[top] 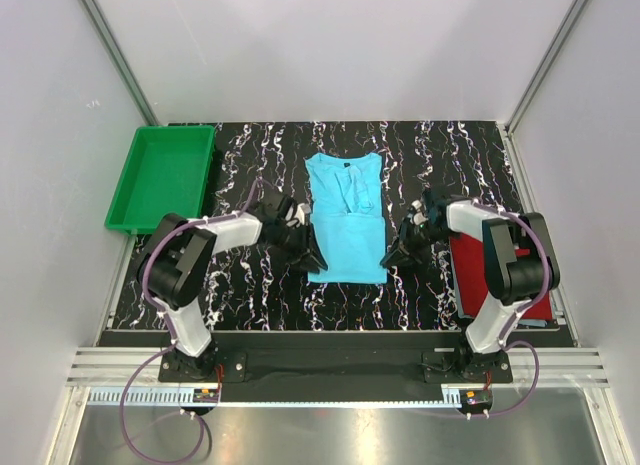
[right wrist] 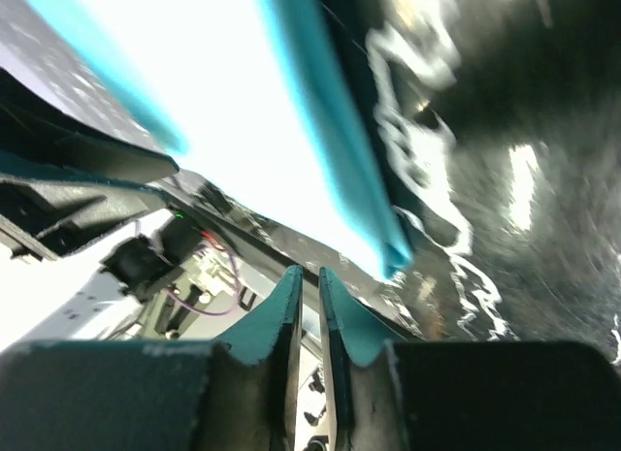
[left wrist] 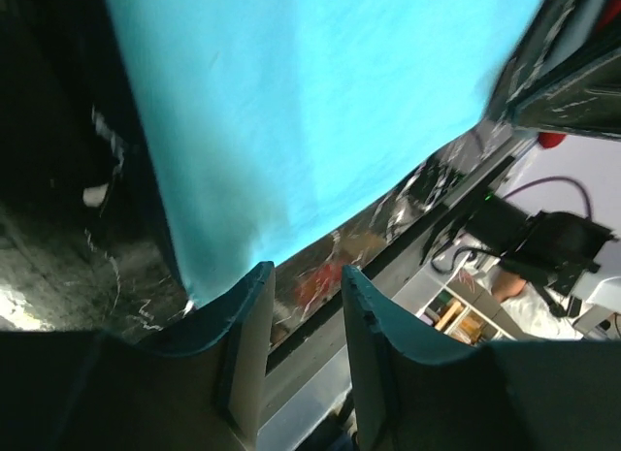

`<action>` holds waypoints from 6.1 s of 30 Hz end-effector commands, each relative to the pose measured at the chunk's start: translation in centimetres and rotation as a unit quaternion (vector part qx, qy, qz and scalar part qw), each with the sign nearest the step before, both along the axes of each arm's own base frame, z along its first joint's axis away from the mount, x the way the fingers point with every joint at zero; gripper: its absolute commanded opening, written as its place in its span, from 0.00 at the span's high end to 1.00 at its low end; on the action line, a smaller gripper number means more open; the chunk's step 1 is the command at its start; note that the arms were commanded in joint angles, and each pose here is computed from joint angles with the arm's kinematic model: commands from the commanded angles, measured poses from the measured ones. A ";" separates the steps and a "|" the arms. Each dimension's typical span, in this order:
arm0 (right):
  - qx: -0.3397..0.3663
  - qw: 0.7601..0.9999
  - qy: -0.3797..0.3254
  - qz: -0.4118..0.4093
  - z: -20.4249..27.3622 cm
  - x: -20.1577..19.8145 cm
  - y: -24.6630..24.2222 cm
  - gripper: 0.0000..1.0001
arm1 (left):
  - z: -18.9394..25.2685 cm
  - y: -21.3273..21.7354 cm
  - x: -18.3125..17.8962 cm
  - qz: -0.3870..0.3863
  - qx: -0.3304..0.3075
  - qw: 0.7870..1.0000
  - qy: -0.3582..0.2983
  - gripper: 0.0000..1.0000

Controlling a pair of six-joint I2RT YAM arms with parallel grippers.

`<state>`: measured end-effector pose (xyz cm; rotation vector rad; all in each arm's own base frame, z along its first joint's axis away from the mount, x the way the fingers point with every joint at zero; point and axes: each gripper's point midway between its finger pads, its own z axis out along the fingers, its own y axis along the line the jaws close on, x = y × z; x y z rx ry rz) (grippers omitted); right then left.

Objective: Fold and stack the t-shirts
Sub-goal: Fold the tshirt

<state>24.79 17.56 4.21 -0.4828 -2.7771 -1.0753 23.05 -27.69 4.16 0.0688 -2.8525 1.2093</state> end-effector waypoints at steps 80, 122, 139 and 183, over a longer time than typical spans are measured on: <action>-0.058 0.945 -0.095 -0.308 -3.0 -2.5 -1.0 0.50 | -2.2 3.7 -1.4 0.426 -0.054 0.903 0.022 0.54; -0.066 0.973 -0.063 -0.211 -2.6 -7.0 -0.4 1.00 | -0.7 3.5 -3.5 0.374 -0.048 0.926 0.017 1.00; -0.036 0.985 -0.060 -0.158 2.3 -14.6 -0.1 1.00 | 4.0 4.1 -12.1 0.355 -0.074 0.932 0.029 1.00; 0.032 0.984 -0.119 -0.125 14.1 10.6 1.0 1.00 | 18.5 3.2 14.8 0.351 -0.112 0.920 -0.131 1.00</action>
